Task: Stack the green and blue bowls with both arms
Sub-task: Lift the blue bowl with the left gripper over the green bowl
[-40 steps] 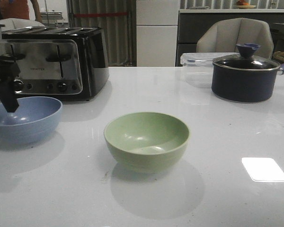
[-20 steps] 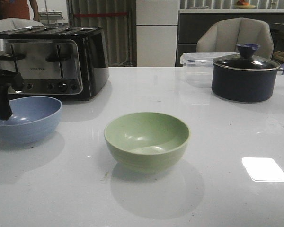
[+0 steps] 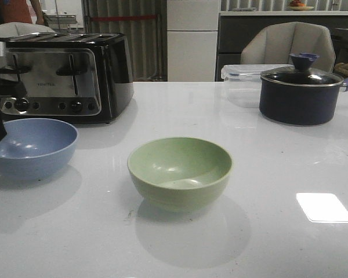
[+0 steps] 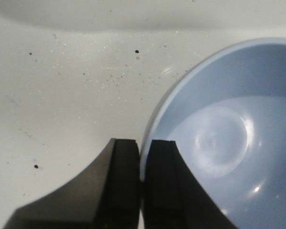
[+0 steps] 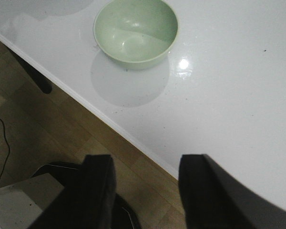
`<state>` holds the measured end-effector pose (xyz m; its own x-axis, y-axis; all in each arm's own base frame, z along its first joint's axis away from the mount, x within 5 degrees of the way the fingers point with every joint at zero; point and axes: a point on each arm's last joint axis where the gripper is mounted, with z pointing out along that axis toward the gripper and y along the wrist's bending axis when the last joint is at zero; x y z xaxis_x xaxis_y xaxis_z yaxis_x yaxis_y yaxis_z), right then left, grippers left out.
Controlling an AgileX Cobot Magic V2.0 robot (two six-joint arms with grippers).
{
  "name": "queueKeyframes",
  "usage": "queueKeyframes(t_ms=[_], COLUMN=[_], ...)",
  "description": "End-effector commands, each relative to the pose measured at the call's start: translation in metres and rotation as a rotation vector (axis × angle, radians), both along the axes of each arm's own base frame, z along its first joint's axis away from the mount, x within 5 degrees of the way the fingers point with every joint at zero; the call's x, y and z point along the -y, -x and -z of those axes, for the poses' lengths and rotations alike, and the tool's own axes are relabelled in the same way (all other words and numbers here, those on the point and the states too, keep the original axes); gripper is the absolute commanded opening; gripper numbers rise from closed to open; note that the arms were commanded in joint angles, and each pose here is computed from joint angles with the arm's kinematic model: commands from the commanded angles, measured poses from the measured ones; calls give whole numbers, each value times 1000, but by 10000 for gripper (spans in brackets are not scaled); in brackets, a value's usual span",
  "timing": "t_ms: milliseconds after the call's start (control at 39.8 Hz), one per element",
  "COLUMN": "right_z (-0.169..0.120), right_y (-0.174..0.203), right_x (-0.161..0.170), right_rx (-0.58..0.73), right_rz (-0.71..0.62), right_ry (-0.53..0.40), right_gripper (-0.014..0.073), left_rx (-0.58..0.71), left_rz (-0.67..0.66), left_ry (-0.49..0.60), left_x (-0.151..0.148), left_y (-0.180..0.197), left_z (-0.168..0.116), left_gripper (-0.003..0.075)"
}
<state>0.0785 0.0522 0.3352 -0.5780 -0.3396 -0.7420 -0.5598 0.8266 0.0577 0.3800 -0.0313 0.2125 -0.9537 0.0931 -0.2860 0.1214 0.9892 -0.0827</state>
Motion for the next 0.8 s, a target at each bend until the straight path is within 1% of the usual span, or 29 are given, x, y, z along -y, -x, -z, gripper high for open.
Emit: queueKeyframes(t_ms=[0, 151, 226, 377, 478, 628, 779], right_z=[-12, -12, -12, -12, -12, -12, -12], right_y=[-3, -3, -3, -3, -3, -3, -3], right_x=[-1, -1, -1, -1, -1, -1, -1], right_rx=[79, 79, 79, 79, 79, 79, 79], right_rz=[6, 6, 6, 6, 6, 6, 6], right_ry=[-34, -34, -34, -34, -34, -34, -34], right_gripper=[431, 431, 431, 431, 431, 431, 431], left_rx=[123, 162, 186, 220, 249, 267, 268], left_rz=[32, 126, 176, 299, 381, 492, 556], left_ry=[16, 13, 20, 43, 60, 81, 91], left_x=[4, 21, 36, 78, 108, 148, 172], left_y=[5, 12, 16, 27, 36, 51, 60], left_z=[-53, -91, -112, -138, -147, -147, -143], left_gripper=[98, 98, 98, 98, 98, 98, 98])
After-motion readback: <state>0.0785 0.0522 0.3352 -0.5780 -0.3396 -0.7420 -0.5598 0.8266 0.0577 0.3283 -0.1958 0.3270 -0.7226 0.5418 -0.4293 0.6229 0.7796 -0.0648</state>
